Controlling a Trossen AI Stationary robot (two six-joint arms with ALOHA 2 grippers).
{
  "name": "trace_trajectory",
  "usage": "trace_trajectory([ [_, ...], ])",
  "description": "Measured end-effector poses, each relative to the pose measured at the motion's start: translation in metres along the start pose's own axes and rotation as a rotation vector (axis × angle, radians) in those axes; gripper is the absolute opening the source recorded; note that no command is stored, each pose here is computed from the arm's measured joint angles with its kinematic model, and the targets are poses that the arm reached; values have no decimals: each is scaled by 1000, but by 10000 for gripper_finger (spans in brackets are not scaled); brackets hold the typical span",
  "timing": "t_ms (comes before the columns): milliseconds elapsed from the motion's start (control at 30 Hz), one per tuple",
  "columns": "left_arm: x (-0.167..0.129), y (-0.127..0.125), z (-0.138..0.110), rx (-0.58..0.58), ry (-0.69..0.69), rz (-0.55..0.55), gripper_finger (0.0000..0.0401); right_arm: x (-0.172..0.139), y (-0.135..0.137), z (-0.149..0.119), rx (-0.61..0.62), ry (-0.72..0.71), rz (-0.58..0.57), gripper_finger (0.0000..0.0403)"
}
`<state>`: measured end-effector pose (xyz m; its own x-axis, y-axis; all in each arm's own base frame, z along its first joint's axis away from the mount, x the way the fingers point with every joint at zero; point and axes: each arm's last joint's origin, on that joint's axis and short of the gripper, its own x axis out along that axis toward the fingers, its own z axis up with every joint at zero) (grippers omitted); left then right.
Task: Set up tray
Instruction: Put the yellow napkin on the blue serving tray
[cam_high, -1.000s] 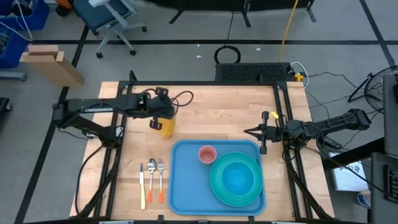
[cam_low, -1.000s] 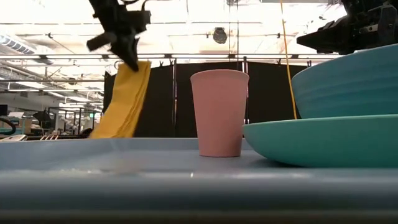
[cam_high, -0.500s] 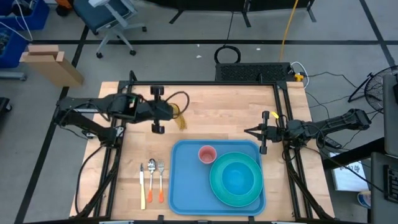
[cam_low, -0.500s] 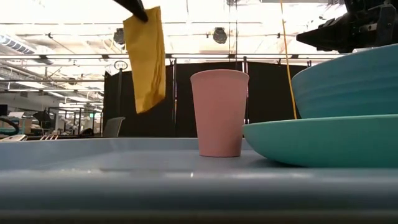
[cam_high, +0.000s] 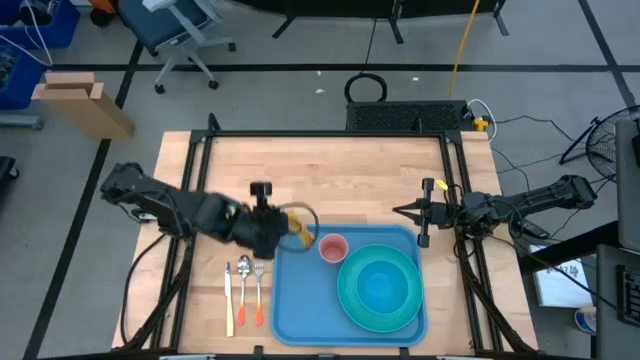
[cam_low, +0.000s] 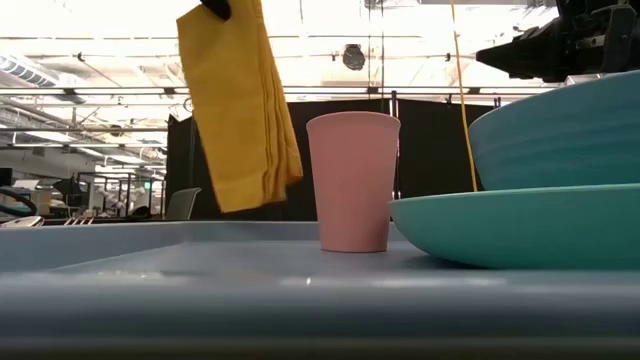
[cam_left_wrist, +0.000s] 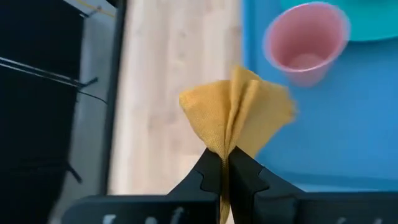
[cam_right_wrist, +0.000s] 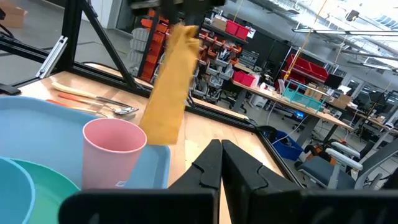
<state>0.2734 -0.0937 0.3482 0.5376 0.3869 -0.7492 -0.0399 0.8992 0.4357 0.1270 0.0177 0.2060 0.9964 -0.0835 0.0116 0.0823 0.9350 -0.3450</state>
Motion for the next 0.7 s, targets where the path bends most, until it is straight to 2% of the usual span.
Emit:
trace_trajectory([
  [233, -25, -45, 6, -109, 45, -75, 5, 0, 0, 0, 3, 0, 1, 0],
  [400, -46, -71, 35, -211, 54, -222, 5, 0, 0, 0, 12, -1, 2, 0],
  [600, -47, -115, 66, -247, 97, -411, 5, 0, 0, 0, 30, -1, 3, 0],
  [700, -41, -133, 74, -287, 134, -454, 5, 0, 0, 0, 43, -1, 3, 0],
])
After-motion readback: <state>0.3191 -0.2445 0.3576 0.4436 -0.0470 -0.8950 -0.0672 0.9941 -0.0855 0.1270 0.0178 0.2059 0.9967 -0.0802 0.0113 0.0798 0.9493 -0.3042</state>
